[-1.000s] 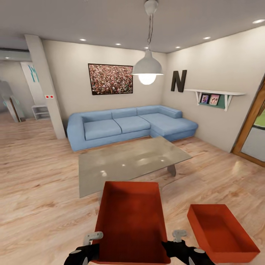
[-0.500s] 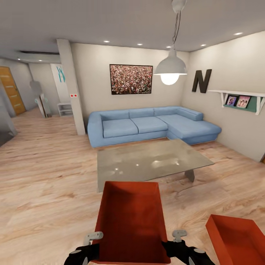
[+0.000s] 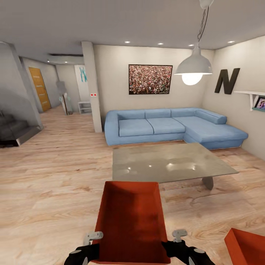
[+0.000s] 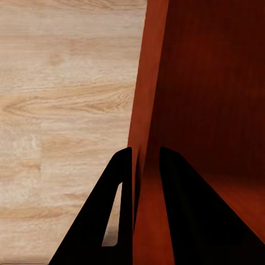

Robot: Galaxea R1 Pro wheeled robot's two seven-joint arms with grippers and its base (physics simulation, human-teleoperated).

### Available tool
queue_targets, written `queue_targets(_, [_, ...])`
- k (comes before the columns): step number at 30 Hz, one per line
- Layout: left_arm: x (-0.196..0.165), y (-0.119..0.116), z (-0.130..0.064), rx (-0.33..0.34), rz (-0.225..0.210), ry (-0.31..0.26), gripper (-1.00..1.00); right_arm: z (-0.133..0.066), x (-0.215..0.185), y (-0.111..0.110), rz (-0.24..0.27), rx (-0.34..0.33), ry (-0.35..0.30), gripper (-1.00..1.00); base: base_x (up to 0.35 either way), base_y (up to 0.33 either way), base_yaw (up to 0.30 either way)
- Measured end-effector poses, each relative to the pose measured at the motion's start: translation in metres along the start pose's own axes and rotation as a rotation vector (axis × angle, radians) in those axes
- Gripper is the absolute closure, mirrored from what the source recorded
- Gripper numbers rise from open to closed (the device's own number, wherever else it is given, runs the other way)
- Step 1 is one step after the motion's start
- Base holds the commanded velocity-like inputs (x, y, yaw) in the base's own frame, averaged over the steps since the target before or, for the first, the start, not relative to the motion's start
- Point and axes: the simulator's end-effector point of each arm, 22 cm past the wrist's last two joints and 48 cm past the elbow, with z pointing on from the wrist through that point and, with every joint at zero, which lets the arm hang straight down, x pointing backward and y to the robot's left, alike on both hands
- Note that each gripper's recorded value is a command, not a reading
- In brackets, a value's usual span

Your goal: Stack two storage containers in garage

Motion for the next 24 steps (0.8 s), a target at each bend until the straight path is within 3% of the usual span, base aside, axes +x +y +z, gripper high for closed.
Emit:
queue_targets(11, [-0.0001, -0.0001, 0.0000, 0.000, 0.000, 0.000, 1.00, 0.0000, -0.0001, -0.0001, 0.000, 0.000, 0.000, 1.00, 0.000, 0.000, 0.293])
queue_targets(24, [-0.0022, -0.0003, -0.0010, 0.001, 0.000, -0.006, 1.00, -0.0009, -0.0024, 0.0003, -0.002, 0.000, -0.006, 1.00, 0.000, 0.000, 0.035])
